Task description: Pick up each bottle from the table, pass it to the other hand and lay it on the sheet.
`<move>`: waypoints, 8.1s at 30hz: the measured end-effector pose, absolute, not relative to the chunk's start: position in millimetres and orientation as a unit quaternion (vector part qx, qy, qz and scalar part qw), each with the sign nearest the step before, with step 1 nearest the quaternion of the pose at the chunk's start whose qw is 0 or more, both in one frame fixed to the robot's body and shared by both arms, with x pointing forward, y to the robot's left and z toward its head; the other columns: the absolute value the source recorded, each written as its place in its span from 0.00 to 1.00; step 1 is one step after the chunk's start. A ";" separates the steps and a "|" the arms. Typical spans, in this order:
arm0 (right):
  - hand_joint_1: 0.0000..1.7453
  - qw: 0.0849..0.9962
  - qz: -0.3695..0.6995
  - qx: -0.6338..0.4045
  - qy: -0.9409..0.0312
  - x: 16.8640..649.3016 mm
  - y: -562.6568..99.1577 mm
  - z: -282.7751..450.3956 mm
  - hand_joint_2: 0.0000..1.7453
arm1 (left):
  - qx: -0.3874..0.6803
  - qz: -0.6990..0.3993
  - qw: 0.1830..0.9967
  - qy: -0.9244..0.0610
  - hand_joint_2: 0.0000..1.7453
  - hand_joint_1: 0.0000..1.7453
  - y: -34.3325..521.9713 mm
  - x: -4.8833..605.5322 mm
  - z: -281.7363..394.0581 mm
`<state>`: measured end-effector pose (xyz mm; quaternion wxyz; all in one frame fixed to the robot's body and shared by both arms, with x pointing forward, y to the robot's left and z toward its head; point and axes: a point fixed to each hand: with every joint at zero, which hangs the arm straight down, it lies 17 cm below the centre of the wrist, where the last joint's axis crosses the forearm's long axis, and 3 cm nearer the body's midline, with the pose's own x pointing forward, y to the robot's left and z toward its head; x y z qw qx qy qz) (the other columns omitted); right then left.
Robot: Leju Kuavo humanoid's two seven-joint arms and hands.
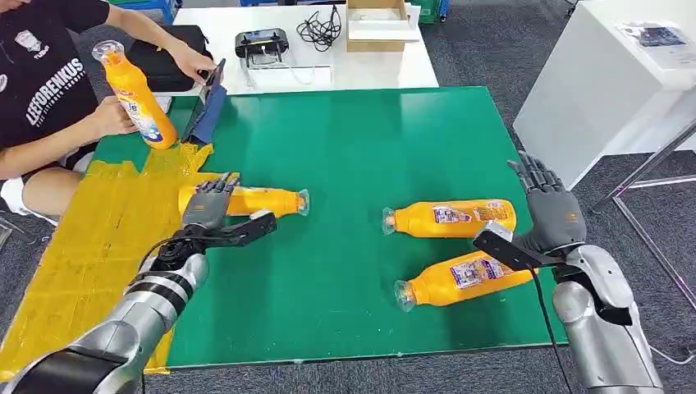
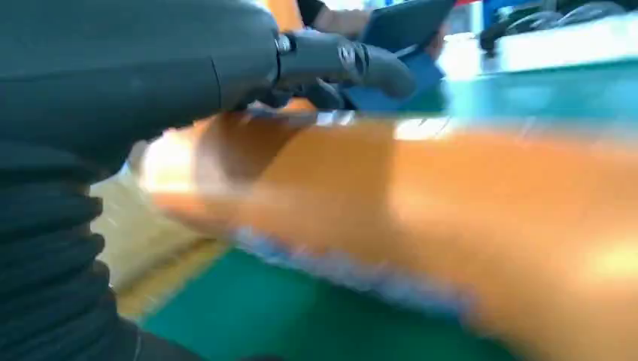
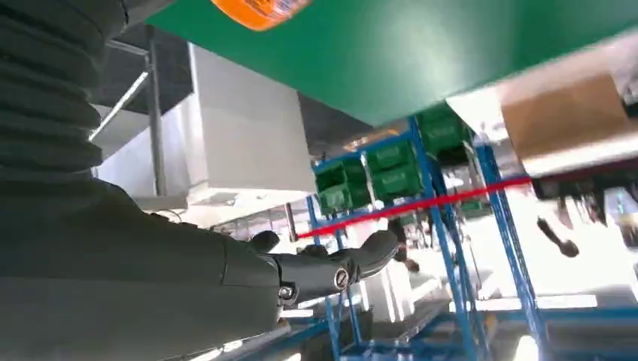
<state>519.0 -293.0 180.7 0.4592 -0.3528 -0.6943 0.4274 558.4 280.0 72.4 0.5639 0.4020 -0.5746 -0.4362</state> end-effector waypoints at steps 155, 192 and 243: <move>0.00 0.464 0.611 -0.453 -0.454 576.4 -350.8 60.6 1.00 | 0.153 -0.106 0.308 -0.933 1.00 0.00 138.2 392.7 307.7; 1.00 0.570 0.581 -0.386 -0.434 568.0 -365.2 36.7 1.00 | 0.123 -0.104 0.308 -0.938 1.00 0.00 129.1 389.8 306.2; 0.00 0.499 0.607 -0.353 -0.508 609.8 -330.0 130.6 1.00 | 0.156 -0.055 0.334 -0.928 1.00 0.00 165.7 384.9 290.7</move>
